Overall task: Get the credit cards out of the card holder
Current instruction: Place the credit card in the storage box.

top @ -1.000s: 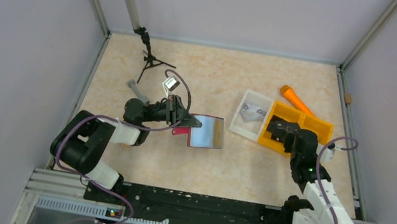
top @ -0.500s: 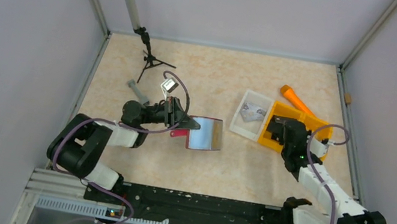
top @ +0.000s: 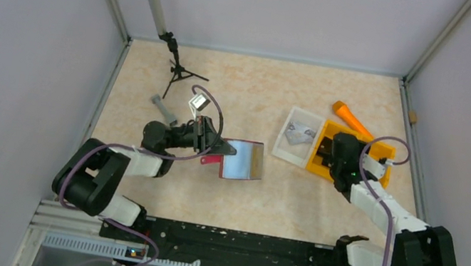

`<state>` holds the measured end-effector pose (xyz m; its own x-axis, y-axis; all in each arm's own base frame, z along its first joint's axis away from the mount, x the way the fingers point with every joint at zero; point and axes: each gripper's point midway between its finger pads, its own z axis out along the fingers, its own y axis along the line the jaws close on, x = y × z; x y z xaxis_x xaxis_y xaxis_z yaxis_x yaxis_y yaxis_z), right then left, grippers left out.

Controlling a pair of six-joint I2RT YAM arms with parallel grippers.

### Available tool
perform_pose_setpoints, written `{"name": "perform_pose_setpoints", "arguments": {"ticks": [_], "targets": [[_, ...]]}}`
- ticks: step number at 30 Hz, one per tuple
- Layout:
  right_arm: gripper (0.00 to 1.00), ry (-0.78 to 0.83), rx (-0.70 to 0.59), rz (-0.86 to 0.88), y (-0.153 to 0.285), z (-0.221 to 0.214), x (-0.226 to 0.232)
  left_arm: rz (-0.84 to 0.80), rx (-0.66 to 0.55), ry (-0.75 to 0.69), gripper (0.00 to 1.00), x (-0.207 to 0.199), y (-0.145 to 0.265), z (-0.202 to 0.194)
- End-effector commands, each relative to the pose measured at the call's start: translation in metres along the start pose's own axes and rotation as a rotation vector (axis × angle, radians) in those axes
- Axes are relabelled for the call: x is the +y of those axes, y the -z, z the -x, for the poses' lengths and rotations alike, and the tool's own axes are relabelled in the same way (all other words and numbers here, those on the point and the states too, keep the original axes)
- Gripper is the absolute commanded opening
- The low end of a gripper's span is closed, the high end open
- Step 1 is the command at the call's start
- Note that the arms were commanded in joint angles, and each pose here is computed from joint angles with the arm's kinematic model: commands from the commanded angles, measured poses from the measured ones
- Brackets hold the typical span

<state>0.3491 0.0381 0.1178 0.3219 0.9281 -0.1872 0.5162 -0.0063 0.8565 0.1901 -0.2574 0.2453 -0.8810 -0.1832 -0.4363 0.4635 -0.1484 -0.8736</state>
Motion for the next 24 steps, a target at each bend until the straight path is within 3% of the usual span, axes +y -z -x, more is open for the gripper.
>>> {"name": "perform_pose_setpoints", "arguments": {"ticks": [1,5,9,12,14,18,19,20,24], "targets": [[0.52,-0.009,-0.02,0.035,0.008,0.001,0.028,-0.058,-0.012,-0.12,0.0,-0.019,0.002,0.001],[0.53,-0.027,0.005,0.057,0.021,0.004,0.032,-0.059,-0.015,-0.117,0.0,-0.019,0.002,0.002],[0.52,0.159,0.077,0.163,0.042,-0.002,0.063,-0.062,-0.014,-0.122,0.0,-0.021,0.001,0.003],[0.52,0.373,0.171,0.344,0.069,-0.014,0.091,-0.065,-0.02,-0.124,0.0,-0.024,0.001,0.004],[0.53,0.503,0.25,0.597,0.098,-0.028,0.115,-0.062,-0.022,-0.122,0.0,-0.024,0.001,0.005],[0.72,0.71,0.393,0.832,0.137,-0.047,0.112,-0.06,-0.032,-0.124,0.0,-0.025,-0.001,0.009],[0.79,0.753,0.447,0.85,0.143,-0.054,0.107,-0.059,-0.035,-0.123,0.0,-0.026,-0.001,0.01],[0.93,0.789,0.492,0.852,0.146,-0.059,0.102,-0.061,-0.04,-0.121,0.0,-0.027,-0.002,0.011],[0.96,0.897,0.762,0.966,0.175,-0.09,0.079,-0.072,-0.067,-0.108,0.0,-0.031,-0.004,0.018]]}}
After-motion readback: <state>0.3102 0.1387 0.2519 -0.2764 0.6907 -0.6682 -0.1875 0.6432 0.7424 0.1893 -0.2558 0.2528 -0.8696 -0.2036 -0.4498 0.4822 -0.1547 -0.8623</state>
